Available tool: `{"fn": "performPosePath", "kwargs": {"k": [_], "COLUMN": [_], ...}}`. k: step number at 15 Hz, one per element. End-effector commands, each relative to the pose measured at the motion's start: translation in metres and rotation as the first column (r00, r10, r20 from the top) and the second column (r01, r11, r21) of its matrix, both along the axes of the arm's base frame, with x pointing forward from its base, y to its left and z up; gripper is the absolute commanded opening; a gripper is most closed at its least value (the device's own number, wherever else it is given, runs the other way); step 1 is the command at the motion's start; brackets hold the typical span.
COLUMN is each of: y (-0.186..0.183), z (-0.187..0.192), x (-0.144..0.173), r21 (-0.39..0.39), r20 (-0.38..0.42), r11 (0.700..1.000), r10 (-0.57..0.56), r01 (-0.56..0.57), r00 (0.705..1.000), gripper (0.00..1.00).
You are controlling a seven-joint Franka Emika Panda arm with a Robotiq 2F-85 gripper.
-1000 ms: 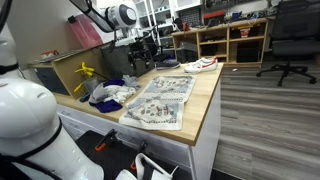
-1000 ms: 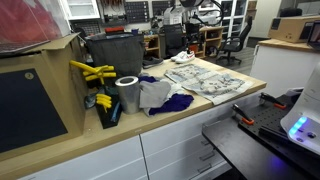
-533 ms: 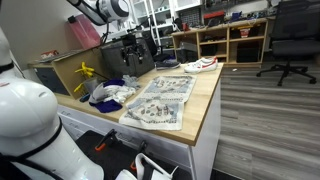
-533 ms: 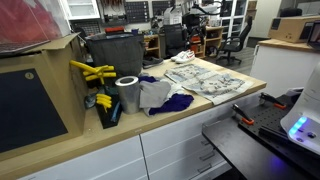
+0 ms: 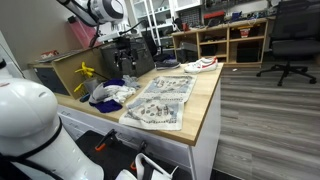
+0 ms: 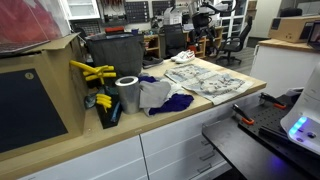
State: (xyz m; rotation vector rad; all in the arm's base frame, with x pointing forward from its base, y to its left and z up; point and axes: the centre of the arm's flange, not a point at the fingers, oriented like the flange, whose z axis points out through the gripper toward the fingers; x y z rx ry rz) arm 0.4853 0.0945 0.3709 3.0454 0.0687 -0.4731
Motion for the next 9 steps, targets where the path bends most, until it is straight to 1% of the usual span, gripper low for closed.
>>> {"fn": "performPosePath", "kwargs": {"k": [1, 2, 3, 4, 5, 6, 9], "y": [-0.009, -0.012, -0.015, -0.006, -0.009, -0.010, -0.012], "z": [0.015, 0.019, 0.024, 0.006, 0.011, 0.015, 0.018], "x": [-0.058, -0.068, -0.077, -0.046, -0.056, -0.062, -0.066], "r21": [0.029, 0.041, 0.037, 0.028, 0.027, 0.026, 0.029], "r20": [-0.018, -0.041, -0.093, -0.060, -0.081, -0.085, -0.082], "r11": [0.997, 0.995, 0.987, 0.997, 0.995, 0.993, 0.992], "r10": [-0.069, -0.090, -0.150, -0.075, -0.099, -0.111, -0.117], "r01": [0.069, 0.091, 0.154, 0.077, 0.101, 0.114, 0.120], "r00": [0.997, 0.995, 0.984, 0.995, 0.992, 0.990, 0.990], "gripper": [1.00, 1.00, 1.00, 1.00, 1.00, 1.00, 1.00]}}
